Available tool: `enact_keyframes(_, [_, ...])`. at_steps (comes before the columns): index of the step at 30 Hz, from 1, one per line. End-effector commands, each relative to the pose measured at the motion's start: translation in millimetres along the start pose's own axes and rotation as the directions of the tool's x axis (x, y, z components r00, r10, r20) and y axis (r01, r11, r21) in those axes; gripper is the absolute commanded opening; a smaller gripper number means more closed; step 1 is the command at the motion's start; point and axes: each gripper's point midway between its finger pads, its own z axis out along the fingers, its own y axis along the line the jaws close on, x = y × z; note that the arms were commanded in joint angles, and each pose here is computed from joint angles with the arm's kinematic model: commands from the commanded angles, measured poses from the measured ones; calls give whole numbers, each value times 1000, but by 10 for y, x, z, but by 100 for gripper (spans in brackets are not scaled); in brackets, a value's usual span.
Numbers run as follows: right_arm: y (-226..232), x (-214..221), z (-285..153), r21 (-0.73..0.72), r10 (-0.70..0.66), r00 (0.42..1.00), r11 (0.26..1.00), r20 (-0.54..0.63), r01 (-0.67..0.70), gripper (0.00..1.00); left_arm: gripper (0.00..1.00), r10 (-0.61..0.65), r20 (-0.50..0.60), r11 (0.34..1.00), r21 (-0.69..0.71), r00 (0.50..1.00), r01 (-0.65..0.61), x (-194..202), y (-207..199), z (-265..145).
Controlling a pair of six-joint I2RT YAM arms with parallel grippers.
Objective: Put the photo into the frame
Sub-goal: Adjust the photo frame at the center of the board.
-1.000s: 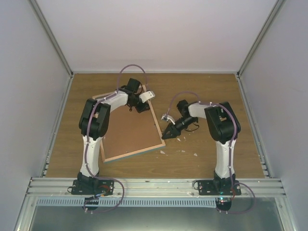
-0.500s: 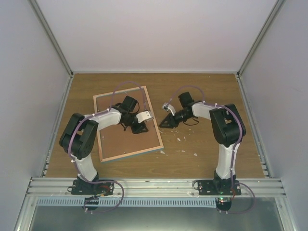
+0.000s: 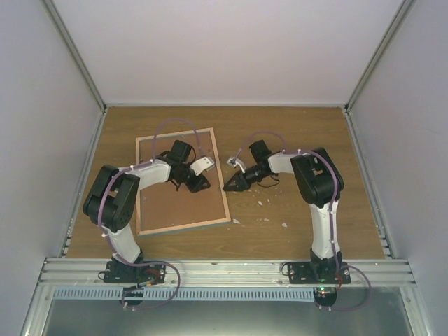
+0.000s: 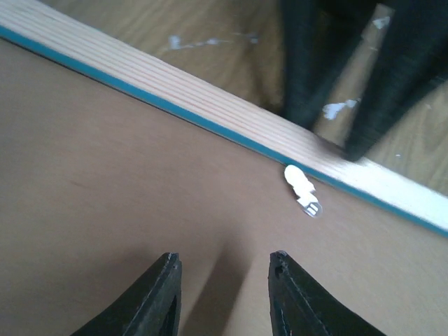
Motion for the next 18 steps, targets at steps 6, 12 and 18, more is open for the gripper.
enact_keyframes(6, [661, 503, 202, -260, 36, 996, 964, -78, -55, 29, 38, 64, 22, 998, -5, 998, -64, 14, -15, -147])
enact_keyframes(12, [289, 77, 19, -92, 18, 1000, 996, 20, -17, 30, 41, 84, 7, 996, -36, 996, -84, 66, -143, -158])
enact_keyframes(18, [-147, -470, -146, 106, 1, 993, 994, 116, -14, 31, 44, 76, -6, 995, -65, 997, -76, 62, -285, -54])
